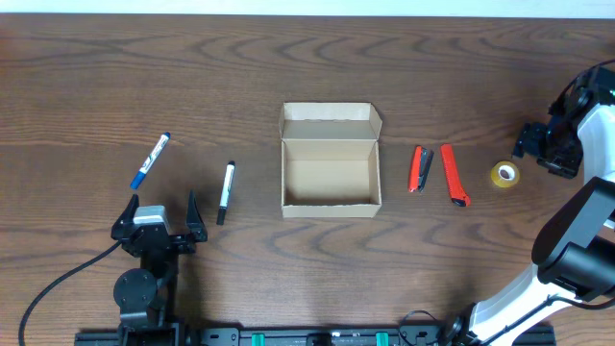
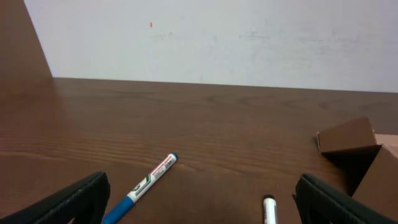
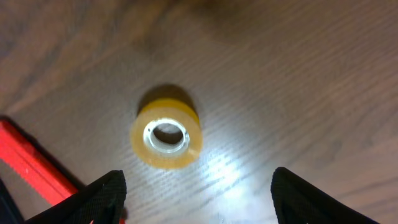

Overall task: Pack container
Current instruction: 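Move the right gripper to the yellow tape roll and grasp it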

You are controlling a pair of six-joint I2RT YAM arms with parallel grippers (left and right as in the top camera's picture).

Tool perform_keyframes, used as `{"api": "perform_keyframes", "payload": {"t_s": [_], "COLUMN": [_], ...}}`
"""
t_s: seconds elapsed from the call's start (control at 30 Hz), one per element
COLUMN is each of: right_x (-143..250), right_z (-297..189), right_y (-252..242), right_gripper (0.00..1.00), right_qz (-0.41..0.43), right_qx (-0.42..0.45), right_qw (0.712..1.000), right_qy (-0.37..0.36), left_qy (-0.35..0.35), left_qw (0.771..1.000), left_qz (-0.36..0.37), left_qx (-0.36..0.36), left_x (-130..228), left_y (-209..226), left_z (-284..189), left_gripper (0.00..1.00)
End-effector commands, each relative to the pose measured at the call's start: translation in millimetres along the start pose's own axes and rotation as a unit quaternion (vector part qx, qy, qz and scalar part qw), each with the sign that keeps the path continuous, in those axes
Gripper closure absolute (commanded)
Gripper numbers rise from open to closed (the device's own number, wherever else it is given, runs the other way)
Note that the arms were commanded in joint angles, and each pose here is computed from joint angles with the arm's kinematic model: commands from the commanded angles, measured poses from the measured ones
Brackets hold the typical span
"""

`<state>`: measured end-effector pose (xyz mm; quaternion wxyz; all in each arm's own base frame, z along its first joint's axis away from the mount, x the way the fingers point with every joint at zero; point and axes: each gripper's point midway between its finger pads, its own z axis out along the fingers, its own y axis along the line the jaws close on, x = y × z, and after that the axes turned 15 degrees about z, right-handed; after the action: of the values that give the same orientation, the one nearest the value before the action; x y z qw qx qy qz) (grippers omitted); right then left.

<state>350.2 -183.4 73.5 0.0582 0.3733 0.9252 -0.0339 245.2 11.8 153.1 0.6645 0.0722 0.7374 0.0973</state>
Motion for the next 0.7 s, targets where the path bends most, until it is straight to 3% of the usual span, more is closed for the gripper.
{"api": "perform_keyframes", "payload": {"t_s": [0.0, 0.33, 0.67], "right_x": [10.4, 39.7, 36.3], "right_z": [12.1, 44.0, 45.5], "right_y": [1.2, -1.6, -10.5], "right_gripper": [0.25, 0.25, 0.23], "right_qz": [0.001, -0.002, 0.007], "right_qx": [0.000, -0.003, -0.007], "right_qw": [1.000, 0.999, 0.999], "right_qy": [0.014, 0.046, 0.045], "left_qy": [0.031, 0.031, 0.031], "left_qw": [1.000, 1.000, 1.000], "left_qz": [-0.005, -0.005, -0.005], "left_qx": [0.003, 0.003, 0.003], "left_x": [17.3, 17.3, 17.3], "left_y": [-3.1, -3.0, -3.1], "left_z": [0.0, 0.0, 0.0], "left_gripper": [0.05, 0.05, 0.05]}}
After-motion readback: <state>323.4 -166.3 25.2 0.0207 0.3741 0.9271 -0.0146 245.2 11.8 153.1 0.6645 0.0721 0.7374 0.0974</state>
